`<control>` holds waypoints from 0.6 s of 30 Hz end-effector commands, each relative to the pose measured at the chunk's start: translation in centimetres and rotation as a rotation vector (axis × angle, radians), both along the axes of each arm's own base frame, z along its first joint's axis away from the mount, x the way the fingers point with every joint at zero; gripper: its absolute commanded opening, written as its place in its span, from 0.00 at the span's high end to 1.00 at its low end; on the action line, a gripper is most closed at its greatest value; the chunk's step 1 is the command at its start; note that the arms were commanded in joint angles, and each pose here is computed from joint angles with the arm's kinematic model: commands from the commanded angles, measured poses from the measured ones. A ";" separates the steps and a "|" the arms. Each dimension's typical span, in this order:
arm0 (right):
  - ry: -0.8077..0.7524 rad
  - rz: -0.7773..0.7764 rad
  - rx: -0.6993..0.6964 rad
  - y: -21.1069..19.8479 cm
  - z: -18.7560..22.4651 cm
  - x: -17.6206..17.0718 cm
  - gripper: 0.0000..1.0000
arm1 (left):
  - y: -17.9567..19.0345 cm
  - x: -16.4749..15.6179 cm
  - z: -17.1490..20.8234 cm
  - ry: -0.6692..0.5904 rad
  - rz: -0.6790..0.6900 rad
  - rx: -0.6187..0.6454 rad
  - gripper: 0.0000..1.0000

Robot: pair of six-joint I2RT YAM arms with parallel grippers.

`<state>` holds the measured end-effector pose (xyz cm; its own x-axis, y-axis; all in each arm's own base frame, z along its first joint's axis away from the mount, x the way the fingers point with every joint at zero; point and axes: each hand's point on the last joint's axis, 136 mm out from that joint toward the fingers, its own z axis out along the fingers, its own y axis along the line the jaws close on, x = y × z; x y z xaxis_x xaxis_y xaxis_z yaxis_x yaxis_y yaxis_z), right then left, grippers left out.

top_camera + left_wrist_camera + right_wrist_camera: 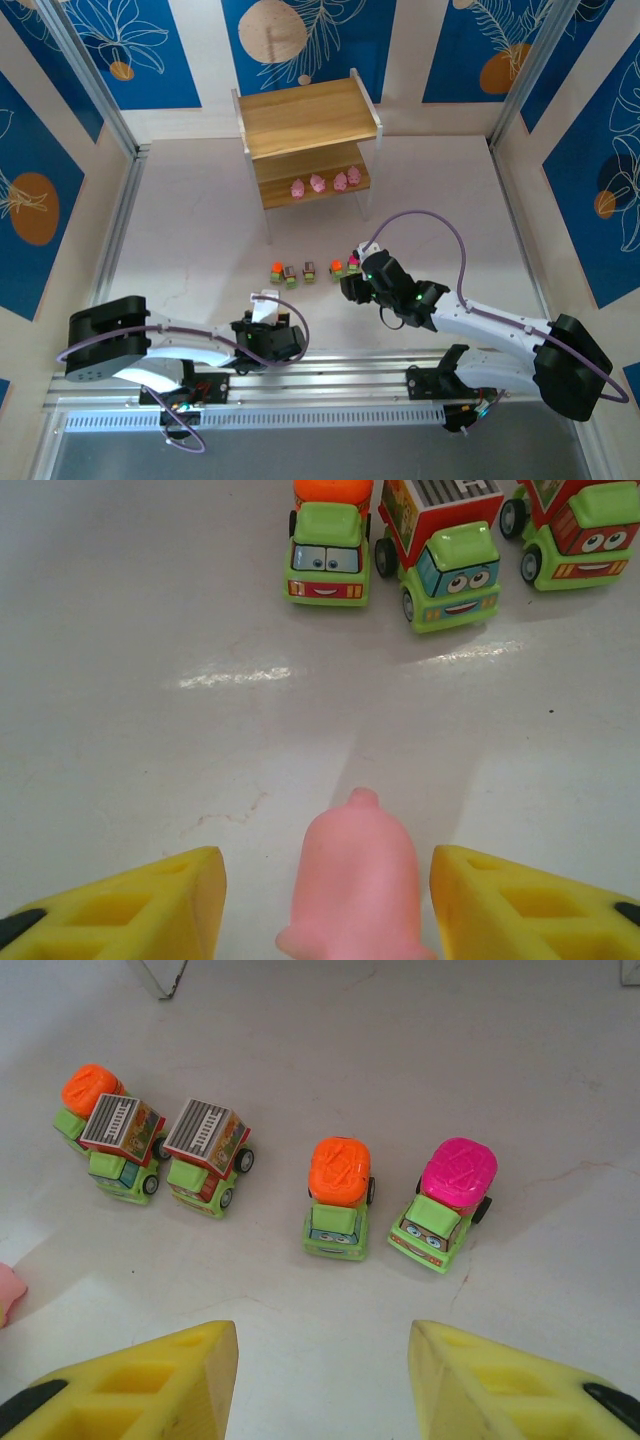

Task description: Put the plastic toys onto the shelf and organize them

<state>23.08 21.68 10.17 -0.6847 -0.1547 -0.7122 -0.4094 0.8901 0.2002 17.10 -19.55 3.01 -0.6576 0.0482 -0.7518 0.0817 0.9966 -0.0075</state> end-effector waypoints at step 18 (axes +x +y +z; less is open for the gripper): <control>-0.036 -0.003 0.008 0.6 1.4 0.7 0.51 | -0.5 -0.1 -1.5 0.008 0.007 -0.017 0.57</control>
